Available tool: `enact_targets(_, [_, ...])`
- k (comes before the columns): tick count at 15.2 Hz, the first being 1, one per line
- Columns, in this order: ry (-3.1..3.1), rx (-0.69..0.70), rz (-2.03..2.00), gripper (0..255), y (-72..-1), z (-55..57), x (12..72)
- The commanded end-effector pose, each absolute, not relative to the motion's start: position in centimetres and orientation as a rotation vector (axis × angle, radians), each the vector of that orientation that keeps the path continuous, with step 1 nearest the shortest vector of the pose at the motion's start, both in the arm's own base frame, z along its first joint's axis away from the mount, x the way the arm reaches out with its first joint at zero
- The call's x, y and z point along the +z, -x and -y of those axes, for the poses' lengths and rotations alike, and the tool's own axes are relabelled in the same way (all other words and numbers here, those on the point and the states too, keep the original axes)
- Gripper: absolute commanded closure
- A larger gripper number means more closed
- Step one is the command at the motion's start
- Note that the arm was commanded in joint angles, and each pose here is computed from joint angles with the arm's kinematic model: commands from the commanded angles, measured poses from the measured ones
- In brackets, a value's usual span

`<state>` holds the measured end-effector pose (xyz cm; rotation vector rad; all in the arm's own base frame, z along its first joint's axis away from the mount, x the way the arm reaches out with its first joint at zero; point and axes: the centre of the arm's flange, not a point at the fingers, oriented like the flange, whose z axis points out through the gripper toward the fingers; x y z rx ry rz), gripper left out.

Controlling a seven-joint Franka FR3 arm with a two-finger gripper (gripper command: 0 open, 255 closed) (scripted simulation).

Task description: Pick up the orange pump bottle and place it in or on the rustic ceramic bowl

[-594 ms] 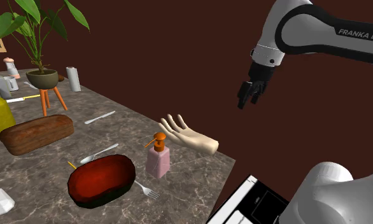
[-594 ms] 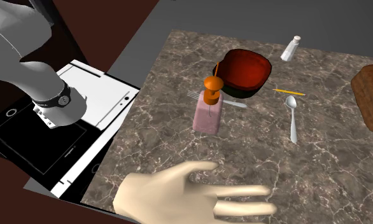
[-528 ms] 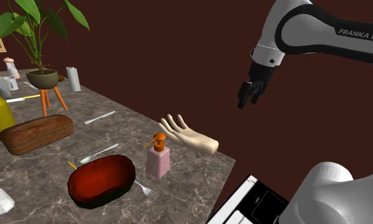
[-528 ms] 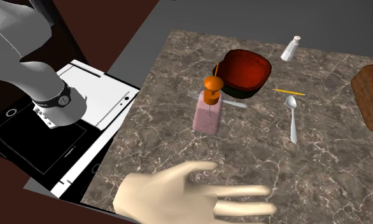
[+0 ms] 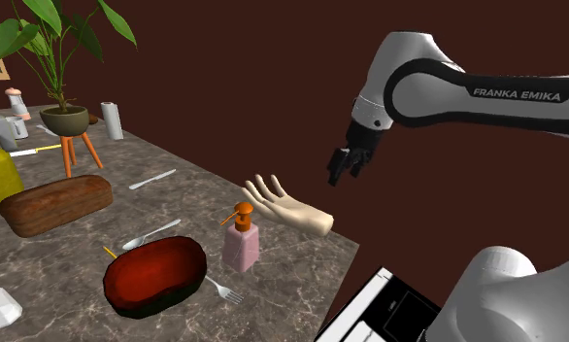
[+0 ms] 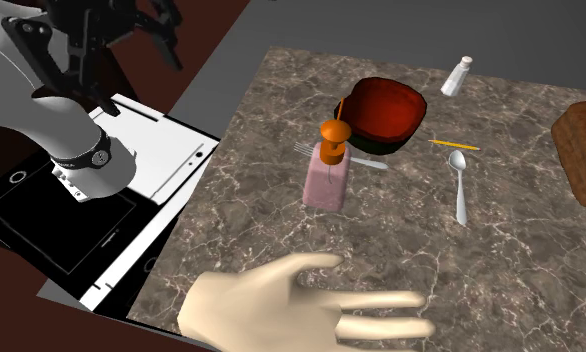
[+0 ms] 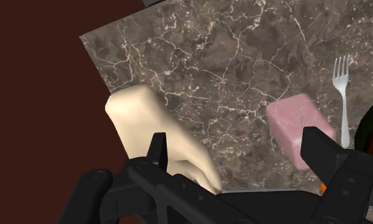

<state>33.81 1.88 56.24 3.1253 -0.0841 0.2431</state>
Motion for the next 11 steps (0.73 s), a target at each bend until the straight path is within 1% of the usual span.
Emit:
enact_targets(1, [-3.127,0.287,0.083,0,-34.4,-3.4,54.7])
enact_targets(11, [-3.128,0.476,0.072,0,-39.6,-11.3,46.7])
